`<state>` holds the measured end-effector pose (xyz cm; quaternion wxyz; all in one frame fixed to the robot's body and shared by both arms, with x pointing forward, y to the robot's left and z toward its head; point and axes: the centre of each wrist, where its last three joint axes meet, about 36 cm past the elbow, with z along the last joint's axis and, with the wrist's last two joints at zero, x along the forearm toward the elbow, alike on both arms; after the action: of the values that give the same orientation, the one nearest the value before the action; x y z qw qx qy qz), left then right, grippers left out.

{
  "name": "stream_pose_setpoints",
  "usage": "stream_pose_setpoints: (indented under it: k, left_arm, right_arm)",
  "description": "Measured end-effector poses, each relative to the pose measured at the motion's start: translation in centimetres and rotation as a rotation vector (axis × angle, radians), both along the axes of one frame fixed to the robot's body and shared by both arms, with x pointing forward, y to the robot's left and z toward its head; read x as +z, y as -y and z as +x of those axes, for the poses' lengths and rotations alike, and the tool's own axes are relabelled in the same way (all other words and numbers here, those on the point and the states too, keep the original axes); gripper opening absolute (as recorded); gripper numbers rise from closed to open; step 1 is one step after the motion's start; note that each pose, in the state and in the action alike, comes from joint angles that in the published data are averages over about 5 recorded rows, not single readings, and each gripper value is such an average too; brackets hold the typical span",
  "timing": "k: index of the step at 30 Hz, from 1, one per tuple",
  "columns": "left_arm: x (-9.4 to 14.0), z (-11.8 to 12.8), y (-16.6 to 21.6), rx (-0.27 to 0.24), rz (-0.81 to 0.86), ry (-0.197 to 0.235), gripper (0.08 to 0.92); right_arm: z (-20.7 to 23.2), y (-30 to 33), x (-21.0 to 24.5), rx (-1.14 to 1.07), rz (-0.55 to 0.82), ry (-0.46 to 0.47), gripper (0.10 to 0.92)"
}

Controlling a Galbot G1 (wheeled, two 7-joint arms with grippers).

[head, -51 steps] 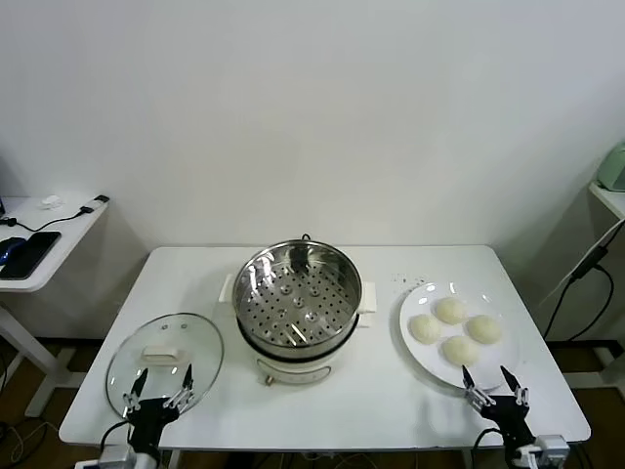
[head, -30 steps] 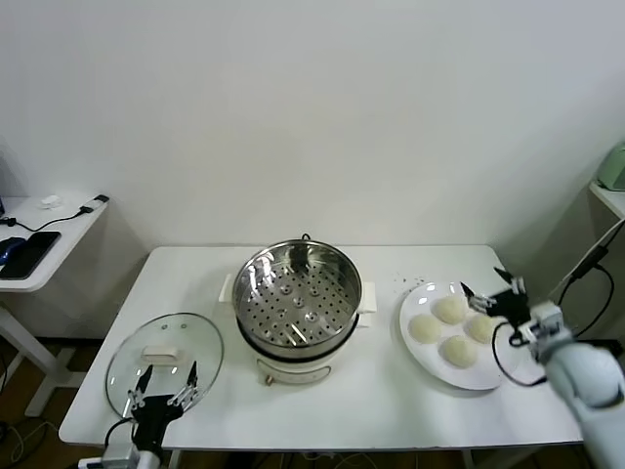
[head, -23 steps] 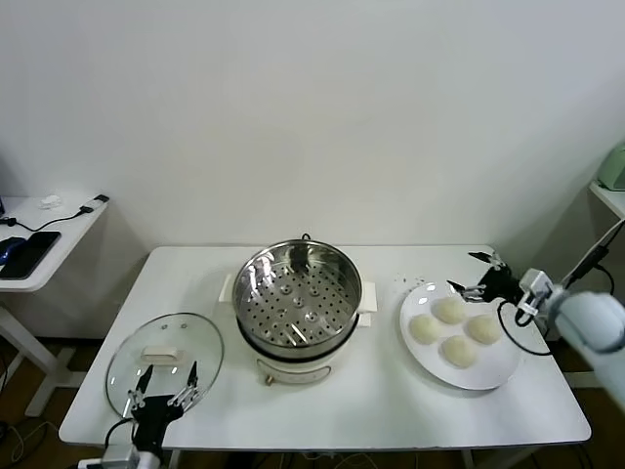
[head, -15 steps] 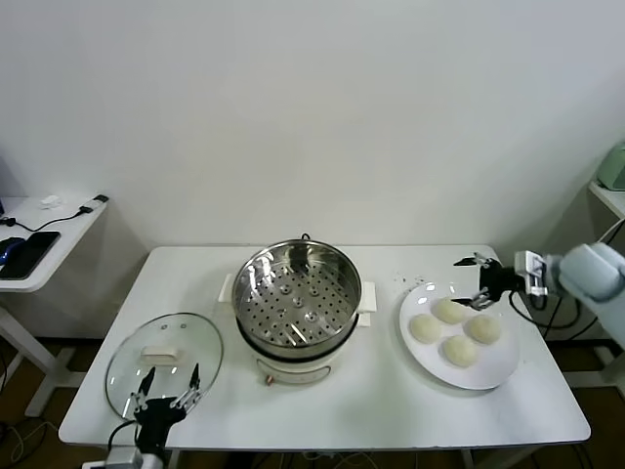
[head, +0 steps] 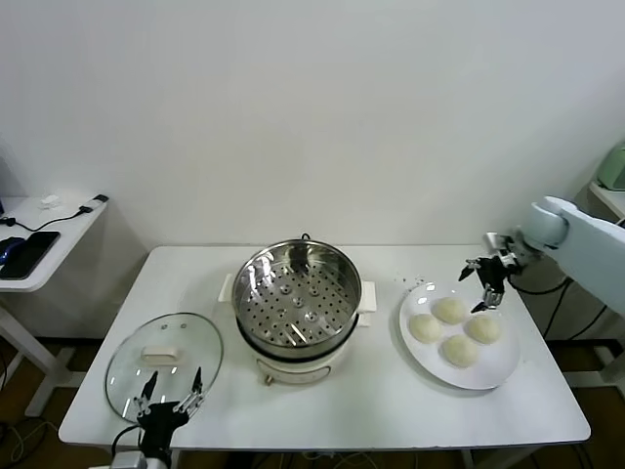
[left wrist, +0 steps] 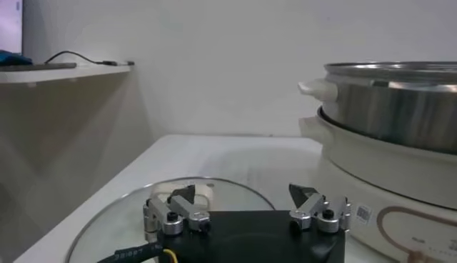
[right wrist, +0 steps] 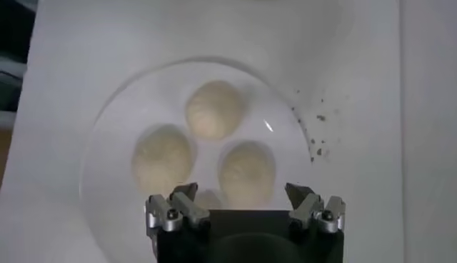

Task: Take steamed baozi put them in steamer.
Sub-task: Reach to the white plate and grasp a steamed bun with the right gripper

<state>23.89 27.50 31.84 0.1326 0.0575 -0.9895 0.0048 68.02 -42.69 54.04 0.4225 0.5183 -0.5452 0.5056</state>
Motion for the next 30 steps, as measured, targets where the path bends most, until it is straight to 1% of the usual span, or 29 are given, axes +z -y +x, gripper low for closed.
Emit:
stream_pose_setpoints:
  k: [6, 12, 23, 26, 30]
  left_arm:
    - [-0.3, -0.2, 0.0, 0.005, 0.000, -0.008, 0.823]
    - [-0.4, -0.4, 0.1, 0.005, 0.000, -0.013, 0.823]
    - [-0.6, -0.5, 0.3, 0.007, -0.003, -0.017, 0.823]
    - [-0.6, -0.5, 0.4, 0.006, -0.003, -0.018, 0.823]
    - [-0.6, -0.5, 0.5, 0.004, -0.003, -0.018, 0.823]
  right_arm:
    - [1.7, -1.9, -2.1, -0.020, -0.059, -0.025, 0.823]
    - [2.5, -3.1, -4.4, -0.040, -0.094, -0.037, 0.823]
    - [3.1, -3.6, -7.4, -0.090, -0.105, -0.032, 0.822]
    - [3.1, -3.6, -8.1, -0.100, -0.104, -0.031, 0.801]
    - [3.0, -3.9, -8.7, -0.110, -0.094, -0.027, 0.733]
